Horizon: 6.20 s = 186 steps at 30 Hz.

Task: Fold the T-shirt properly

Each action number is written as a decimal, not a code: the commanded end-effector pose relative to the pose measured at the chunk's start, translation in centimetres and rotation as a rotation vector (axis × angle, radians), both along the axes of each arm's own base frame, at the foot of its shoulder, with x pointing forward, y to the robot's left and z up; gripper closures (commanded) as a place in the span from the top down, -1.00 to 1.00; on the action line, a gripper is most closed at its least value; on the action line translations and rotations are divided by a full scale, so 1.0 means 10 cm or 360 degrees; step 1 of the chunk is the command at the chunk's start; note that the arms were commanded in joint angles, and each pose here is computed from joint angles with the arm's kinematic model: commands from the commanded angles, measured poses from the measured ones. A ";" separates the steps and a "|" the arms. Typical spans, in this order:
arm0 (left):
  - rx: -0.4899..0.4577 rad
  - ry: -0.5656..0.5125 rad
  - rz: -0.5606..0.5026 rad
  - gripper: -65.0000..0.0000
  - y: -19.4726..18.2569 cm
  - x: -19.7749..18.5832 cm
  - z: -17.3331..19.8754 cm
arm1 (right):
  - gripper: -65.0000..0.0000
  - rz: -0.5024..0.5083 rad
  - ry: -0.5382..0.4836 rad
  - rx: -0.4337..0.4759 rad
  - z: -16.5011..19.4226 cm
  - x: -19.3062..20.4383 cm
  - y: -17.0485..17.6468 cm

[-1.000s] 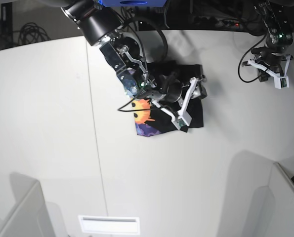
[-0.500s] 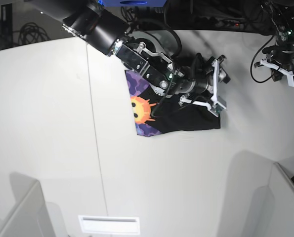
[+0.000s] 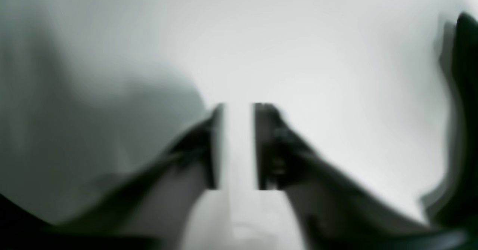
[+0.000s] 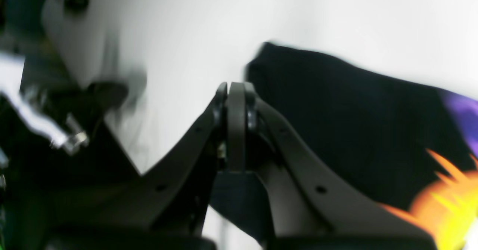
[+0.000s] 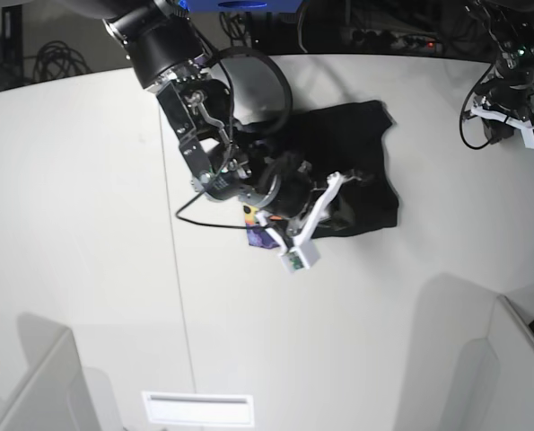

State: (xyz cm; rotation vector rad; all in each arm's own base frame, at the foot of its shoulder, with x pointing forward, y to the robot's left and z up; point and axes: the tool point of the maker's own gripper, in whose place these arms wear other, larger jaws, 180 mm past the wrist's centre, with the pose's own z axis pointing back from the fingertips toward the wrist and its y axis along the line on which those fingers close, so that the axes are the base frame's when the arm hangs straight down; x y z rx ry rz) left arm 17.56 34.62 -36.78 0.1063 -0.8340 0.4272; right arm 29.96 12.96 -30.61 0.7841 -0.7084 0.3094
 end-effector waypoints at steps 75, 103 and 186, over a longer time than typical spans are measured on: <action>0.0445 0.0347 -0.1897 -1.00 -2.71 1.53 -0.49 | -1.00 -0.1576 0.0440 0.0092 -0.72 -0.77 -3.55; 0.1224 0.0171 -0.2819 -1.00 -3.82 1.43 -0.64 | -1.00 -0.1596 0.0500 0.0108 -0.74 -1.03 -3.41; 0.0387 -0.0486 -0.1590 -1.00 -1.77 -0.72 0.10 | -1.00 -0.0608 -0.0077 -0.1082 -0.71 -1.96 -3.47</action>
